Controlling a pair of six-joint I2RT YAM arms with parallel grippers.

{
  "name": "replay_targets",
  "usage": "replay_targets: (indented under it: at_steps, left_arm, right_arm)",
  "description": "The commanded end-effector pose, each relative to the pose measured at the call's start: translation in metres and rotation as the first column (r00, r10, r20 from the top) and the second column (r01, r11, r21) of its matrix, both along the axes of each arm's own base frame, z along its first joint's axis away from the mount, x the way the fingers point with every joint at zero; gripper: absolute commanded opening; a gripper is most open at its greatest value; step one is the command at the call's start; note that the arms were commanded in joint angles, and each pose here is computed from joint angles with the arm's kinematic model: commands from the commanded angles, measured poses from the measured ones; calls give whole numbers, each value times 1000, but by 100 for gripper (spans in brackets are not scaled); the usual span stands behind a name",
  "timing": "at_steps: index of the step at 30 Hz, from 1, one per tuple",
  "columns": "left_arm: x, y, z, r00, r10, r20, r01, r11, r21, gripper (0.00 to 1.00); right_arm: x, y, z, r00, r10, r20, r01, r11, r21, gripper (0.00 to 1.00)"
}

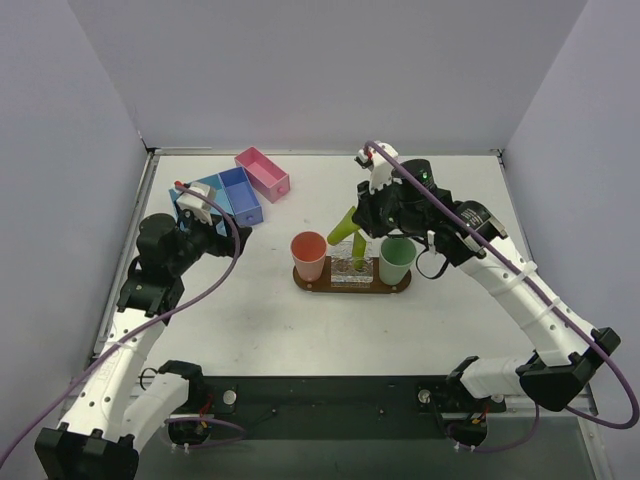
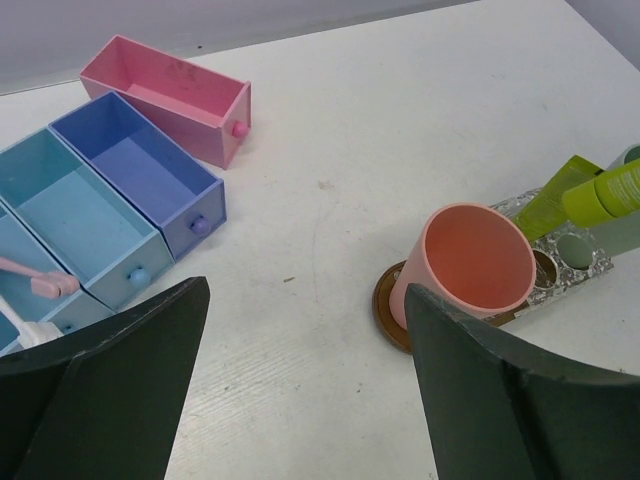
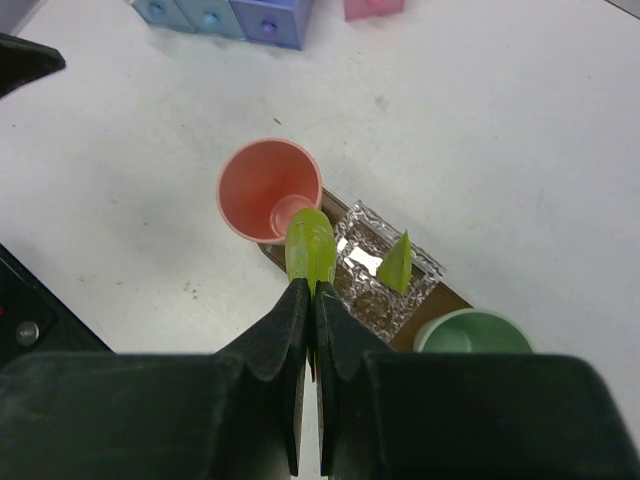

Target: Prepare toiletry sets of a toothbrush and toothpaste on the tray

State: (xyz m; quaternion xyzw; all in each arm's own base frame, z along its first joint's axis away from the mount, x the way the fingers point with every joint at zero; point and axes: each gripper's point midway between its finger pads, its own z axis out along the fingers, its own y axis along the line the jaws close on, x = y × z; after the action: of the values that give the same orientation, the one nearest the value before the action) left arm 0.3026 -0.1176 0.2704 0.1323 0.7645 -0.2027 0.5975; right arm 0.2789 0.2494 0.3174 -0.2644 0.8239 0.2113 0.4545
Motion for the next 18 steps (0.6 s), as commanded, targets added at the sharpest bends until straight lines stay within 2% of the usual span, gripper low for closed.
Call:
replay_targets:
  at_steps: [1, 18]
  left_arm:
    - [4, 6, 15, 999, 25, 38, -23, 999, -32, 90]
    - [1, 10, 4, 999, 42, 18, -42, 999, -7, 90]
  right_arm:
    - [6, -22, 13, 996, -61, 69, 67, 994, -81, 0]
    - [22, 1, -29, 999, -31, 19, 34, 978, -204, 0]
